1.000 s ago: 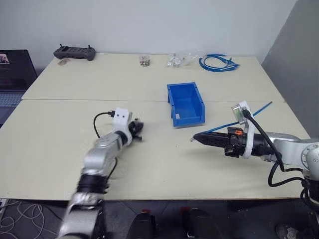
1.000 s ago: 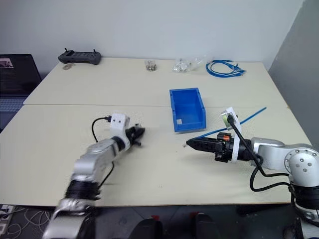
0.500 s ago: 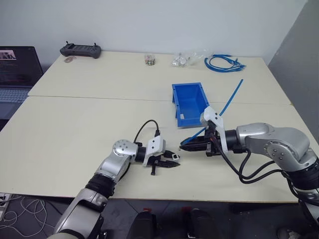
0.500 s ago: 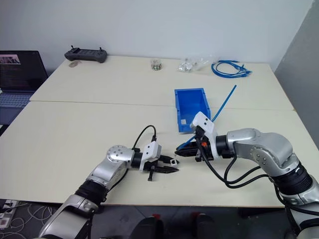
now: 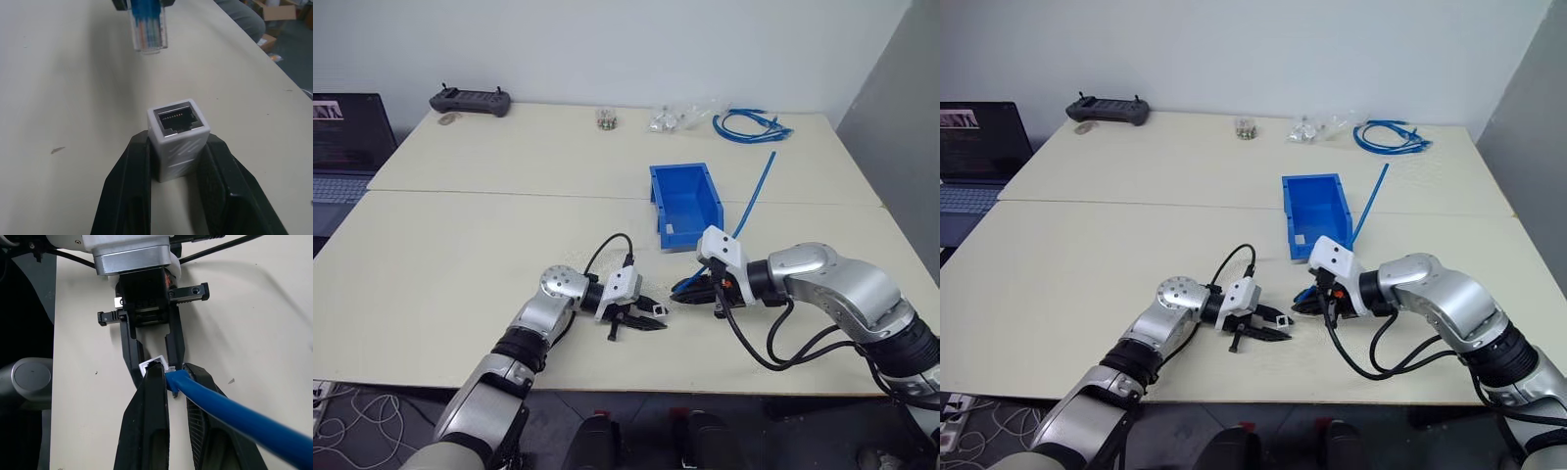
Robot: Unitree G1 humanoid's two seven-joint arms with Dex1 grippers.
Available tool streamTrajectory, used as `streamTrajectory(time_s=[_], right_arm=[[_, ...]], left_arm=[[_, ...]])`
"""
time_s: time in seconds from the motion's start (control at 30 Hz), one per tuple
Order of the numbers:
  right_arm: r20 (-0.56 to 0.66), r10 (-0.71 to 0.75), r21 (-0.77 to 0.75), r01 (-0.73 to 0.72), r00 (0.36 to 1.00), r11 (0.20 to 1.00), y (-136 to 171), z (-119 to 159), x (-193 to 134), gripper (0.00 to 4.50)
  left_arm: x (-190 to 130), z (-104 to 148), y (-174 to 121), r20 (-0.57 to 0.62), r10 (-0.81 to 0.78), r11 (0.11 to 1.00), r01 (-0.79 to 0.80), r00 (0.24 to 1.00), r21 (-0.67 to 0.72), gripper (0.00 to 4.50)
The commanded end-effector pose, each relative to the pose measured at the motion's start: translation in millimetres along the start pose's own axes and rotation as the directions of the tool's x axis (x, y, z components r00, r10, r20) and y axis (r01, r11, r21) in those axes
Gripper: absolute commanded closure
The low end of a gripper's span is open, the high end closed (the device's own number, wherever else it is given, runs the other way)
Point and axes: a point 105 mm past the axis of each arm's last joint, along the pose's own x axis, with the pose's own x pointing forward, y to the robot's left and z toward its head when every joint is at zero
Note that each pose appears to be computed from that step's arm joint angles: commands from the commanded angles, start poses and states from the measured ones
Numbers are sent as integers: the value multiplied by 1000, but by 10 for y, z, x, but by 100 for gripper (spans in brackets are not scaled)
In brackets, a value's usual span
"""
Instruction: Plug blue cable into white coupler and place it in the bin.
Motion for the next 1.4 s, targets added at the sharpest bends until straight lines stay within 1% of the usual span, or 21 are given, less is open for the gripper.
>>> streamTrajectory(time_s=[0.03,0.17,0.3,0.47,0.87,1.23,1.4], right_arm=[[-7,28,-47,-29,1000,998,47,27,19,428],[16,70,-28,-70,997,997,108,64,78,428],[12,111,-37,-110,994,993,181,78,125,428],[-5,131,-50,-131,991,990,201,66,173,428],[-43,99,-49,-101,994,994,111,-62,297,428],[-98,133,-67,-139,986,988,188,-167,330,428],[-105,147,-68,-155,983,986,224,-187,358,428]], left_arm=[[12,-60,-106,-27,-50,998,49,998,-38,357],[-12,-68,-120,-40,-59,996,56,997,-75,357],[-51,-120,-188,-86,-95,991,86,992,-98,357],[-74,-140,-207,-118,-100,992,89,988,-94,357],[-86,-120,-176,-134,-105,992,94,985,-83,357],[-95,-118,-133,-137,-86,994,76,987,-82,357],[-101,-121,-134,-136,-79,994,68,988,-85,357]])
